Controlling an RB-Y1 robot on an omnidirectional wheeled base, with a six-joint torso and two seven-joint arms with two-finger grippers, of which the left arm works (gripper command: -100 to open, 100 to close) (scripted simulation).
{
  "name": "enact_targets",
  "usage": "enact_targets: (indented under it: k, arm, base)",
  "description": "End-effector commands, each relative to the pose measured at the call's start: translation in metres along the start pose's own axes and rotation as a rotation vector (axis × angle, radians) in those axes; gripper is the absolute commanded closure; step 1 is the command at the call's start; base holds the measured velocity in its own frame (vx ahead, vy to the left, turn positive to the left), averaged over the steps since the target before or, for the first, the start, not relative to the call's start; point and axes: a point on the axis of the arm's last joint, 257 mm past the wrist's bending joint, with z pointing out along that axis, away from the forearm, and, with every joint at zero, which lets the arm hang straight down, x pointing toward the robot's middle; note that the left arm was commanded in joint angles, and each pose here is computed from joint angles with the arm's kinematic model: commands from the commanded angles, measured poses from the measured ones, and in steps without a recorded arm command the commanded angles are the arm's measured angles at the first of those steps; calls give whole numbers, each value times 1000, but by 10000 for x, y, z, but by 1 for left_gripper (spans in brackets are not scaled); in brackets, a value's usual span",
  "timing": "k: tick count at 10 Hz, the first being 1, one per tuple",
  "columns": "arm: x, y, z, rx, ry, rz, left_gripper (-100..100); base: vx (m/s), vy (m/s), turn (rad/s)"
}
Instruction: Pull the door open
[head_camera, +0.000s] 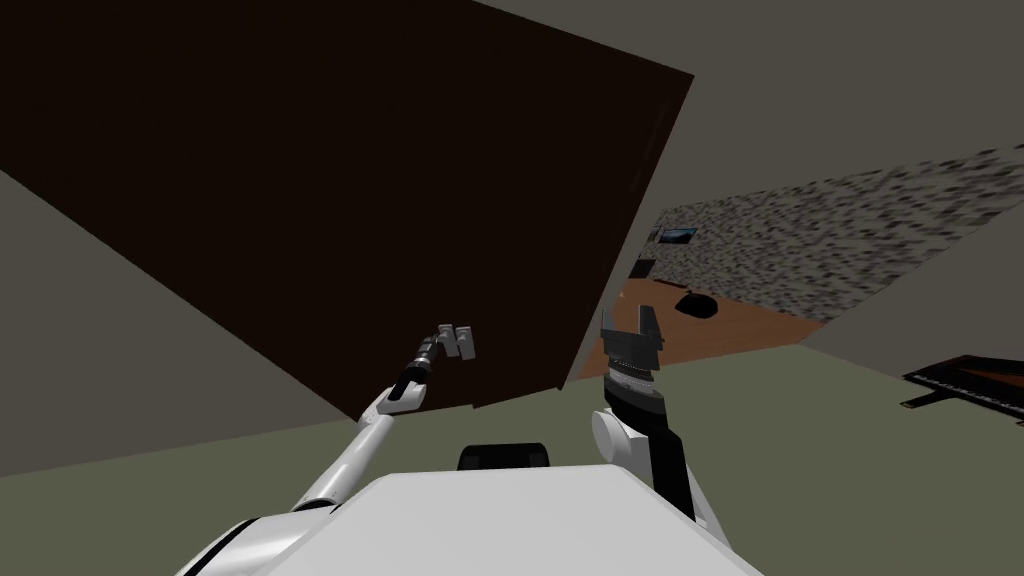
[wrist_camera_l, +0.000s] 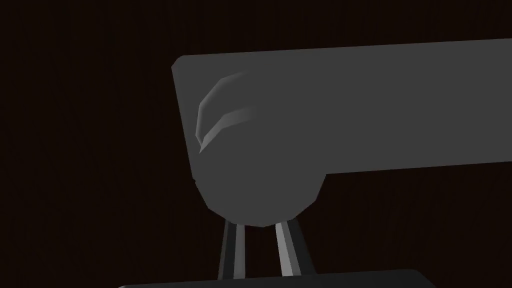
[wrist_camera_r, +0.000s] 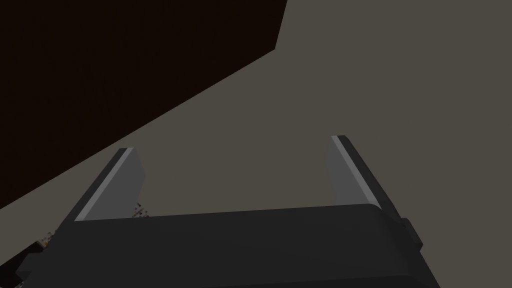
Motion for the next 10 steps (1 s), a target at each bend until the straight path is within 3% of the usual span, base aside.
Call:
enact_targets:
  k: [1, 3, 4, 6, 10]
  arm:
    - [1, 18, -9, -4, 0, 0, 100]
    - [1, 18, -9, -4, 0, 0, 100]
    - [-228, 73, -72, -19, -29, 14, -100]
    - [-320, 102, -106, -27, -40, 20, -100]
    - [-270, 127, -126, -33, -28, 17, -100]
  base:
    - [-21, 17, 3]
    - [-6, 4, 1]
    - [-136, 110, 191]
    - [-182, 136, 105]
    - [-189, -4, 14]
